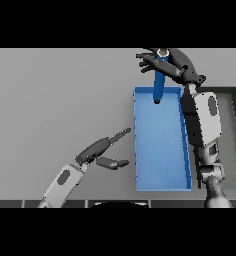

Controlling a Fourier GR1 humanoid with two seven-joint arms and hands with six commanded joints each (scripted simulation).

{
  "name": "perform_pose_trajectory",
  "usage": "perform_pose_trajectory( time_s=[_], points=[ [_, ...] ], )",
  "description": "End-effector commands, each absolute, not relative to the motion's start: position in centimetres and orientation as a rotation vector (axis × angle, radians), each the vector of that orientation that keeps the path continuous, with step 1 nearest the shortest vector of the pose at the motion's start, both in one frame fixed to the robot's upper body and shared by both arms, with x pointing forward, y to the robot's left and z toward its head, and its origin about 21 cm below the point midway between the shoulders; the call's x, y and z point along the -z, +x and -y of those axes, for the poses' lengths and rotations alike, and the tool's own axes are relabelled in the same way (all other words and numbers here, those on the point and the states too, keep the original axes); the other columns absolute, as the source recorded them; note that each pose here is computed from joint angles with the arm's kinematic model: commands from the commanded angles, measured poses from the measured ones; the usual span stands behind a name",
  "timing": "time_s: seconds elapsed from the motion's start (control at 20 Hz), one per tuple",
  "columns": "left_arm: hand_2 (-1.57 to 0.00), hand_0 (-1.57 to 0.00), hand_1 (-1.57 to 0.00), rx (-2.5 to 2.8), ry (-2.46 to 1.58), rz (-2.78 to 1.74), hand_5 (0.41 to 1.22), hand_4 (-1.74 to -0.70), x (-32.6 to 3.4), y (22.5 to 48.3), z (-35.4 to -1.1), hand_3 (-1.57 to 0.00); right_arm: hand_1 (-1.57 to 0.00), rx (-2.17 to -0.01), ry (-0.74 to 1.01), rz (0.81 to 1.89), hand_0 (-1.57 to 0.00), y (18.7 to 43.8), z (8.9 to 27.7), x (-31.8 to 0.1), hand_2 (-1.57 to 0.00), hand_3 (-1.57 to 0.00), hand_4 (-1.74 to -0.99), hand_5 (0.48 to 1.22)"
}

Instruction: Pick up the blue pipe and place it into the blue bin.

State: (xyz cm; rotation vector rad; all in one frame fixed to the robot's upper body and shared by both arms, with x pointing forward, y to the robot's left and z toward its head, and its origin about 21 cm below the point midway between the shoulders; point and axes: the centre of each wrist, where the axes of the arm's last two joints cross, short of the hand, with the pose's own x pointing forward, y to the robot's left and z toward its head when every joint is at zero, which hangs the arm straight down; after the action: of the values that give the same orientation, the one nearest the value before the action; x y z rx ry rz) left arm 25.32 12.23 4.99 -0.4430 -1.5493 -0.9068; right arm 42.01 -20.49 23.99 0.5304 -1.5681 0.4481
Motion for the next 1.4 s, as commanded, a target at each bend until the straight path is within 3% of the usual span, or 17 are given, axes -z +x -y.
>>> perform_pose_trajectory(
  time_s=[0.0, 0.35, 0.5, 0.6, 0.65, 0.7, 0.8, 0.85, 0.95, 1.1, 1.35],
  points=[
    [0.0, 0.0, 0.0, 0.904, -0.439, 1.547, 0.483, -0.88, -4.8, 25.3, -12.3, 0.0, -1.57, -0.413, 0.49, 1.519, -1.57, 42.2, 21.3, -22.7, -1.57, -1.57, -1.499, 1.221],
    [0.0, 0.0, 0.0, 0.91, -0.454, 1.549, 0.479, -0.88, -4.9, 24.8, -12.1, 0.0, -1.57, -0.288, 0.278, 1.228, -1.57, 40.7, 24.0, -15.5, -1.57, -1.57, -1.499, 1.221],
    [0.0, 0.0, 0.0, 0.914, -0.438, 1.554, 0.476, -0.88, -5.0, 25.0, -12.3, 0.0, -1.57, -0.292, 0.214, 1.108, -1.57, 40.2, 25.0, -12.7, -1.57, -0.82, -1.617, 1.221],
    [0.0, 0.0, 0.0, 0.913, -0.444, 1.555, 0.481, -0.88, -5.1, 25.0, -11.9, 0.0, -1.57, -0.322, 0.168, 1.034, -1.57, 39.7, 25.4, -11.2, -1.57, -0.62, -1.662, 1.221],
    [0.0, 0.0, 0.0, 0.919, -0.447, 1.548, 0.483, -0.89, -5.1, 25.1, -12.0, 0.0, -1.57, -0.316, 0.14, 0.993, -1.57, 39.7, 25.8, -10.5, -1.57, -0.81, -1.617, 1.199],
    [0.0, 0.0, 0.0, 0.919, -0.441, 1.546, 0.486, -0.89, -5.1, 25.2, -11.9, 0.0, -1.51, -0.307, 0.121, 0.937, -1.57, 39.6, 25.9, -9.3, -1.45, -0.96, -1.573, 1.188],
    [0.0, 0.0, 0.0, 0.918, -0.436, 1.544, 0.493, -0.88, -5.2, 25.3, -11.7, 0.0, -0.97, -0.268, 0.126, 0.834, -1.01, 39.8, 26.1, -8.0, -0.93, -0.61, -1.451, 1.146],
    [0.0, 0.0, 0.0, 0.917, -0.432, 1.55, 0.495, -0.88, -5.3, 25.3, -12.1, 0.0, -0.77, -0.255, 0.132, 0.796, -0.8, 39.7, 26.0, -7.6, -0.74, -0.49, -1.385, 1.114],
    [0.0, 0.0, 0.0, 0.908, -0.448, 1.548, 0.497, -0.88, -5.0, 25.1, -11.8, 0.0, -0.5, -0.327, 0.164, 0.757, -0.51, 39.8, 25.6, -8.2, -0.48, -0.31, -1.296, 1.152],
    [0.0, 0.0, 0.0, 0.91, -0.442, 1.547, 0.493, -0.88, -4.9, 25.4, -12.0, 0.0, -0.25, -0.477, 0.105, 0.76, -0.26, 39.1, 25.2, -9.1, -0.24, -0.16, -1.202, 1.013],
    [0.0, 0.0, 0.0, 0.906, -0.435, 1.561, 0.483, -0.88, -4.8, 25.5, -12.1, 0.0, -0.08, -0.589, 0.034, 0.77, -0.09, 38.6, 25.0, -8.9, -0.08, -0.05, -1.133, 0.853]
  ],
)
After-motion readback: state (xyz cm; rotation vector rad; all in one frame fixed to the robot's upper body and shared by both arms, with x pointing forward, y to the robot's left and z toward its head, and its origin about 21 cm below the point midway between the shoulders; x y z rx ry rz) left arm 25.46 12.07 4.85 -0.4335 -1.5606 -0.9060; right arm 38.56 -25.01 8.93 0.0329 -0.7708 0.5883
